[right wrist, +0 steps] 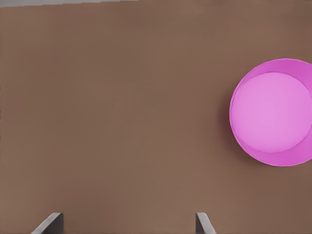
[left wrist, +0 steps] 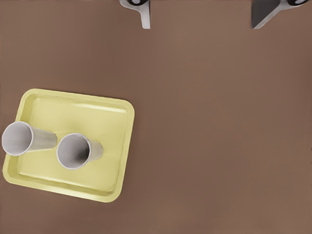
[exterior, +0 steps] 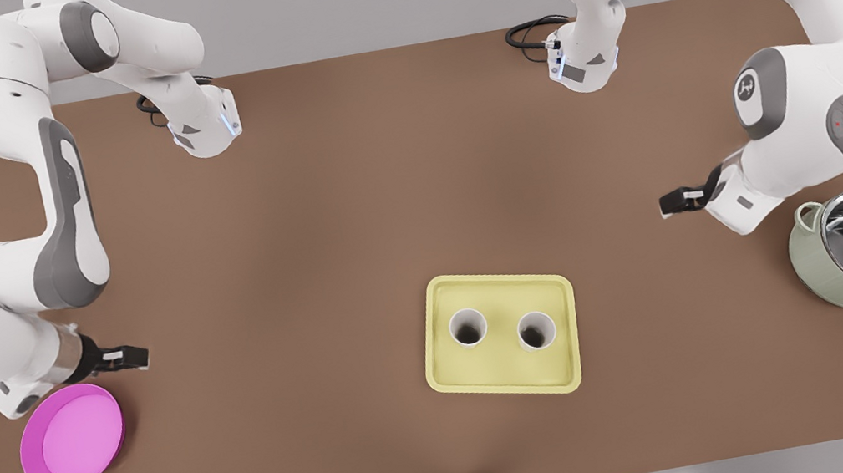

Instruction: Use the left arm to pick up the white IKEA cup from the tray and place it on the middle-left position; use the right arm to pick up the white IKEA cup from the tray and place it on the middle-right position

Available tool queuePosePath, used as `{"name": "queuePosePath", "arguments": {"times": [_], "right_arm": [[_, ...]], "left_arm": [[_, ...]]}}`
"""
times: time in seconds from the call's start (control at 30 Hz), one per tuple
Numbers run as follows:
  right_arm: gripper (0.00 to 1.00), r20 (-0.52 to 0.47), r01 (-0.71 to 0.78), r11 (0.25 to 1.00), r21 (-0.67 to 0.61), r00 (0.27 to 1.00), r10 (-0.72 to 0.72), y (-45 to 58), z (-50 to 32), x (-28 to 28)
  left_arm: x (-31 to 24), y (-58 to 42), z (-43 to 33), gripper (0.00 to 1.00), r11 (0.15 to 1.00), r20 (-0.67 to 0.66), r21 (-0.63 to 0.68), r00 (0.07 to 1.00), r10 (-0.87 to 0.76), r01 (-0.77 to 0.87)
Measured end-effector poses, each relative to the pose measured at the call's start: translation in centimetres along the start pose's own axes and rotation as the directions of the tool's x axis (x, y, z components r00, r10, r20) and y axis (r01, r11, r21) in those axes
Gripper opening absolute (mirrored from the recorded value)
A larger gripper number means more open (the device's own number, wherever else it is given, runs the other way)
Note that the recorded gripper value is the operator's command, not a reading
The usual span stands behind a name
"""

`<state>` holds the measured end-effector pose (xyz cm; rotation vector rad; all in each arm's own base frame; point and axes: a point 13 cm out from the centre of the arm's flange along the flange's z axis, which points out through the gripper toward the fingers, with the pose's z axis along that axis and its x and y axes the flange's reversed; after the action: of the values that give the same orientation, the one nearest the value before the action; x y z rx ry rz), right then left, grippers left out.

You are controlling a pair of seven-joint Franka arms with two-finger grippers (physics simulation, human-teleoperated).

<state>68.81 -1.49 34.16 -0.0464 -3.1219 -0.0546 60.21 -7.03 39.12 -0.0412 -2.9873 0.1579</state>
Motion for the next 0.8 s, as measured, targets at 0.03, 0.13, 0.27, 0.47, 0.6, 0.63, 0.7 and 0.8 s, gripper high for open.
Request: {"name": "queuePosePath", "arguments": {"times": [0.03,0.13,0.27,0.47,0.6,0.63,0.7,0.8], "right_arm": [[1.00,0.023,0.002,1.000,0.000,1.000,-0.002,0.2,-0.2,-0.6],[1.00,0.068,0.041,0.999,0.000,0.997,-0.041,3.1,-0.3,-1.6],[1.00,0.051,0.233,0.973,0.000,0.971,-0.233,18.3,2.3,0.3],[1.00,0.040,0.321,0.945,-0.062,0.947,-0.319,31.3,9.9,1.1],[1.00,0.138,0.340,0.934,-0.109,0.936,-0.325,40.1,12.5,0.5],[1.00,0.158,0.334,0.936,-0.115,0.936,-0.315,41.3,12.8,0.1],[1.00,0.183,0.316,0.940,-0.127,0.939,-0.291,42.9,13.7,-0.2],[1.00,0.202,0.294,0.944,-0.146,0.943,-0.263,45.8,15.9,0.1]], "left_arm": [[-0.5,-0.3,-0.2,1.00,1.000,0.022,0.002,1.000,0.002,-0.002],[-1.9,-0.5,0.3,1.00,1.000,0.055,0.006,0.998,-0.003,0.002],[-4.7,-9.6,7.9,1.00,0.992,0.032,-0.051,0.993,0.113,-0.111],[-15.5,-18.0,16.5,1.00,0.990,0.180,-0.102,0.978,0.110,-0.093],[-15.3,-20.0,21.2,1.00,0.992,0.172,-0.112,0.982,0.079,-0.060],[-15.2,-20.2,21.8,1.00,0.992,0.172,-0.113,0.983,0.070,-0.051],[-15.0,-20.3,22.7,1.00,0.993,0.169,-0.114,0.984,0.048,-0.029],[-15.1,-20.0,24.1,1.00,0.993,0.164,-0.114,0.986,0.014,0.005]]}}
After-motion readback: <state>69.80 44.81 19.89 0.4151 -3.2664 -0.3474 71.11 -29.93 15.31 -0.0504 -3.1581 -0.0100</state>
